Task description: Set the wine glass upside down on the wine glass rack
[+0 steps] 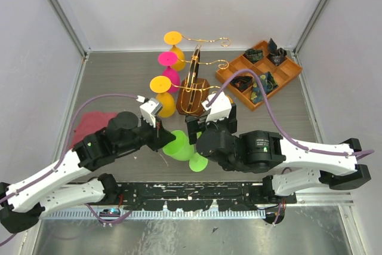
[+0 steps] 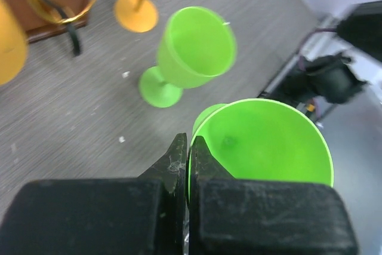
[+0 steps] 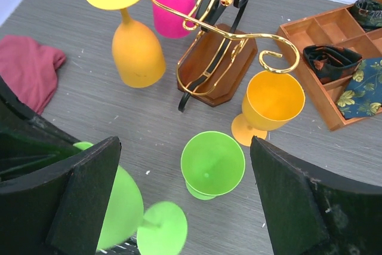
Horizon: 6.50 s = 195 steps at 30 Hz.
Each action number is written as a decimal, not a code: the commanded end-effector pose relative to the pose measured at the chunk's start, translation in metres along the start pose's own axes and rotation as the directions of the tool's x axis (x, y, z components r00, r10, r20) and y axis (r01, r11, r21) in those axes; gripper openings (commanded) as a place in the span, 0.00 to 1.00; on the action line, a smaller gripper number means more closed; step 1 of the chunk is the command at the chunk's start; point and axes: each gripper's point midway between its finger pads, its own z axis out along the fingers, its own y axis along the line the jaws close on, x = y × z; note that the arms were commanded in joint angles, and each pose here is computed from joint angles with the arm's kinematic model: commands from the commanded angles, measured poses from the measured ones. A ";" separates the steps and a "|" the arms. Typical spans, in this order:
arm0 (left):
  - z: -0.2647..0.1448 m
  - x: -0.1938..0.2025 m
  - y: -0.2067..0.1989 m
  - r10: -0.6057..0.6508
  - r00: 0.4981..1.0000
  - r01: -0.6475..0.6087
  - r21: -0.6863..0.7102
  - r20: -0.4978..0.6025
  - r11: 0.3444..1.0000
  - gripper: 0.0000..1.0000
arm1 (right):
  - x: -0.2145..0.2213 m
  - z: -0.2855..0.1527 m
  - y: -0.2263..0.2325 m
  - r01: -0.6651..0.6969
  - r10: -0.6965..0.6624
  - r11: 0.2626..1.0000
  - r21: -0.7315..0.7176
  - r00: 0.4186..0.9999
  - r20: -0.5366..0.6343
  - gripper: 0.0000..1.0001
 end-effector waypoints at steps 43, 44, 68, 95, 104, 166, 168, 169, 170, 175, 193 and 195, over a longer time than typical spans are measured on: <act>-0.055 -0.305 0.042 0.078 0.487 -0.173 0.008 0.870 0.985 0.00 | -0.224 -0.011 0.057 -0.156 0.455 0.787 -0.597 0.799 0.392 1.00; -0.056 -0.301 0.046 0.065 0.461 -0.159 0.010 0.885 0.987 0.00 | -0.233 -0.017 0.054 -0.172 0.502 0.762 -0.624 0.766 0.402 1.00; -0.113 -0.272 0.057 -0.009 0.081 -0.155 0.022 0.997 0.988 0.00 | -0.227 -0.007 0.072 -0.287 0.779 0.493 -0.821 0.565 0.270 1.00; -0.124 -0.264 0.052 0.019 0.064 -0.174 -0.007 0.998 0.985 0.00 | -0.244 0.045 0.055 -0.434 0.919 0.366 -0.823 0.310 0.245 1.00; -0.129 -0.263 0.049 0.017 0.056 -0.181 -0.007 0.998 0.983 0.00 | -0.249 0.063 0.049 -0.448 0.921 0.367 -0.815 0.295 0.253 0.99; -0.121 -0.255 0.082 -0.100 0.043 -0.003 0.100 0.994 0.995 0.10 | -0.249 0.070 0.060 -0.430 0.892 0.413 -0.802 0.369 0.261 0.31; -0.122 -0.256 0.082 -0.100 0.039 -0.002 0.100 0.994 0.995 0.10 | -0.248 0.071 0.059 -0.433 0.890 0.417 -0.799 0.371 0.264 0.30; -0.122 -0.255 0.083 -0.101 0.037 0.003 0.101 0.994 0.995 0.10 | -0.248 0.071 0.059 -0.432 0.890 0.418 -0.799 0.371 0.266 0.30; -0.123 -0.255 0.084 -0.100 0.036 0.004 0.100 0.994 0.995 0.10 | -0.248 0.071 0.058 -0.430 0.889 0.421 -0.799 0.371 0.269 0.28; -0.122 -0.255 0.082 -0.107 0.040 -0.002 0.107 0.993 0.994 0.14 | -0.250 0.069 0.058 -0.419 0.882 0.435 -0.797 0.376 0.284 0.06; -0.095 -0.206 0.094 -0.085 0.179 0.015 0.084 0.980 0.996 0.90 | -0.273 0.061 0.015 -0.371 0.717 0.695 -0.615 0.415 0.560 0.01; -0.090 -0.198 0.099 -0.073 0.212 0.035 0.067 0.975 0.997 0.93 | -0.276 0.059 0.005 -0.364 0.665 0.746 -0.557 0.438 0.605 0.01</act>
